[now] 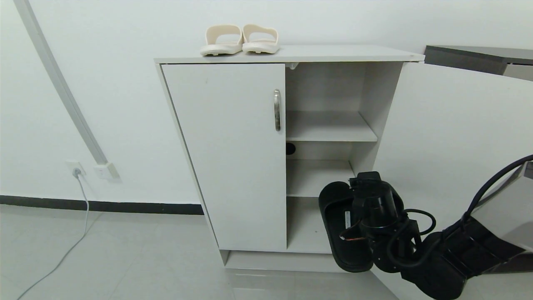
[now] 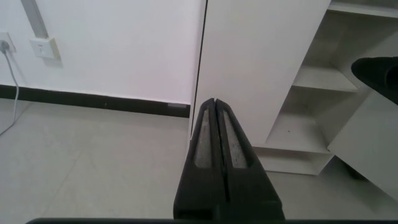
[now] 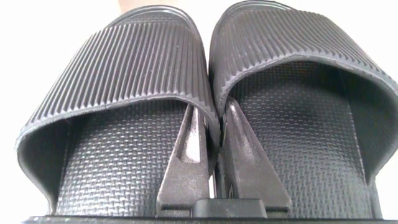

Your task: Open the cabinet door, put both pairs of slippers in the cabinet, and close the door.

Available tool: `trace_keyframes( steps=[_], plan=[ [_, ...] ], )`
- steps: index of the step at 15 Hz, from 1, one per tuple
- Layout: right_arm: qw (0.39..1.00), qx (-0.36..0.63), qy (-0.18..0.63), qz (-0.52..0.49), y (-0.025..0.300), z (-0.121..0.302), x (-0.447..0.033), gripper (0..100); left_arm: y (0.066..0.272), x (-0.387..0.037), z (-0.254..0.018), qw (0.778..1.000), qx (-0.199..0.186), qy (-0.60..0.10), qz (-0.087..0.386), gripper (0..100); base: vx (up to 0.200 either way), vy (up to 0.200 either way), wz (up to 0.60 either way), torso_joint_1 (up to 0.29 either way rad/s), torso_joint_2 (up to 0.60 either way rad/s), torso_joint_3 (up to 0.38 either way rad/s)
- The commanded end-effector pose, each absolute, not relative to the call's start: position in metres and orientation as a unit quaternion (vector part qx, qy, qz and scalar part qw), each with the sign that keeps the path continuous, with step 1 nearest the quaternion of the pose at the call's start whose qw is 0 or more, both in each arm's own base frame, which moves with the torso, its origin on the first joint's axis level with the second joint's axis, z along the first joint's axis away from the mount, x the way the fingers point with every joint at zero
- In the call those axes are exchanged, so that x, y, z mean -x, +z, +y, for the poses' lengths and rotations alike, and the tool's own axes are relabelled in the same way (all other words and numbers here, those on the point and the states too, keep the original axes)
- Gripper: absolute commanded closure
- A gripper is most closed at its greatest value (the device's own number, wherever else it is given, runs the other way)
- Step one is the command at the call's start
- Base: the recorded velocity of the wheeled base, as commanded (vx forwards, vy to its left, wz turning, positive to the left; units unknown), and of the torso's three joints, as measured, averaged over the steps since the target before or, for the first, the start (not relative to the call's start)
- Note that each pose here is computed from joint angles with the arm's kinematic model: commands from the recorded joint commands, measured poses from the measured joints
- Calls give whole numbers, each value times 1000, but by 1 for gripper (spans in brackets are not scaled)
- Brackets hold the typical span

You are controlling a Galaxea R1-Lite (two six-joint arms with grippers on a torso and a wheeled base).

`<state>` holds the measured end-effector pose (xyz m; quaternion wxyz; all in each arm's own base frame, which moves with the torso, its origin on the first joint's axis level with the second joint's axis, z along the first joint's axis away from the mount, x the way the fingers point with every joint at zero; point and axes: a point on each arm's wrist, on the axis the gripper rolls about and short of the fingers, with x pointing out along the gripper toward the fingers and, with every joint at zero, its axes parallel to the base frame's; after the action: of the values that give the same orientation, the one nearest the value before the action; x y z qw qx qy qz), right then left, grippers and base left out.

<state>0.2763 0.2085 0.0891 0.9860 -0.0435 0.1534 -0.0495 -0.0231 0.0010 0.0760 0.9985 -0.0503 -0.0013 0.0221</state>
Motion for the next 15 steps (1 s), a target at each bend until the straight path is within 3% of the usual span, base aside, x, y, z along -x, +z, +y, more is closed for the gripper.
trace_keyframes(
  steps=[1,4,7,15],
  plan=[
    [986,42,-49,152,91,208,-276,100,76,23,1,998,51,22,0,100,0,0,0,0,0,0],
    [988,32,-34,147,93,213,-274,100,76,23,1,998,51,22,0,100,0,0,0,0,0,0],
    [990,7,56,130,82,245,-263,100,76,23,1,999,50,22,0,100,0,0,0,0,0,0],
    [990,-8,50,134,62,266,-279,100,76,23,1,999,50,22,0,100,0,0,0,0,0,0]
  ],
)
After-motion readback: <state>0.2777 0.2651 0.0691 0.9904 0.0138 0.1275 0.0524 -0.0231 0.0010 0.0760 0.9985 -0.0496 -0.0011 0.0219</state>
